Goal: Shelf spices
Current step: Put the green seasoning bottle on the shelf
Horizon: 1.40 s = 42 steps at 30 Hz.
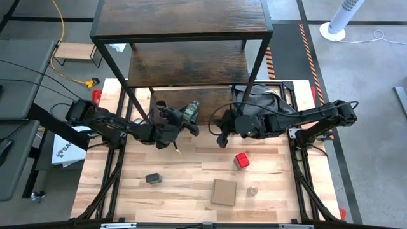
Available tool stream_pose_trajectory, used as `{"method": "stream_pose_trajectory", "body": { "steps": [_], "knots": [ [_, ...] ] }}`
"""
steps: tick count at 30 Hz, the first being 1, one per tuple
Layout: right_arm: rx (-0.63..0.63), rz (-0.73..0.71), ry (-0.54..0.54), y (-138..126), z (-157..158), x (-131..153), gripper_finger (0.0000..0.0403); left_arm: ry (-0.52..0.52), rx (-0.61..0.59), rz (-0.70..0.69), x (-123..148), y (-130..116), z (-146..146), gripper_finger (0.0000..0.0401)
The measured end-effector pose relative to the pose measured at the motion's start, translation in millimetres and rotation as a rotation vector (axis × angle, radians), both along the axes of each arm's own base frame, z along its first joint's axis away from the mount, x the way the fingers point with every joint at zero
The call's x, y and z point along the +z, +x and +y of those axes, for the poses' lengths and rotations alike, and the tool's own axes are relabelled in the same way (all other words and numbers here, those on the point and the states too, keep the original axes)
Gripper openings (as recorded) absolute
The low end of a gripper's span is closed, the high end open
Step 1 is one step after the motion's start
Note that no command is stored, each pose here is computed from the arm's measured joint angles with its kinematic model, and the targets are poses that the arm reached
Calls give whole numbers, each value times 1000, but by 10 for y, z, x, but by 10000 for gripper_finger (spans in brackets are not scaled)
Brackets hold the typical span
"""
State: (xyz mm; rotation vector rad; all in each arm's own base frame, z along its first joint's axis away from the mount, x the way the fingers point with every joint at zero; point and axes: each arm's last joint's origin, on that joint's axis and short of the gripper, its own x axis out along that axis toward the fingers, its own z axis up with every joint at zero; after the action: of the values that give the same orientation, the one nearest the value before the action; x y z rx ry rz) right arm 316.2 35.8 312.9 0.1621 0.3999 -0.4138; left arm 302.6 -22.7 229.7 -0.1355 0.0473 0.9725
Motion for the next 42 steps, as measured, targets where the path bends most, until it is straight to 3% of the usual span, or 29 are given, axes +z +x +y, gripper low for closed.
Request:
{"method": "stream_pose_trajectory", "body": {
  "steps": [6,11,20,27,38,42],
  "knots": [
    [-29,-86,85,-110,-17,156,0,-3,-1,57,208,11,41,311],
    [-44,-200,196,-230,-25,335,0,-98,-7,121,161,3,130,311],
    [-14,-307,265,-296,12,484,0,-305,-26,173,16,-46,394,312],
    [10,-292,228,-297,26,484,0,-419,-53,144,-12,-44,556,312],
    [75,-275,206,-299,39,492,0,-551,-54,167,-167,-40,484,310],
    [81,-283,204,-298,40,502,0,-568,-72,169,-204,-17,413,272]
  ]
}}
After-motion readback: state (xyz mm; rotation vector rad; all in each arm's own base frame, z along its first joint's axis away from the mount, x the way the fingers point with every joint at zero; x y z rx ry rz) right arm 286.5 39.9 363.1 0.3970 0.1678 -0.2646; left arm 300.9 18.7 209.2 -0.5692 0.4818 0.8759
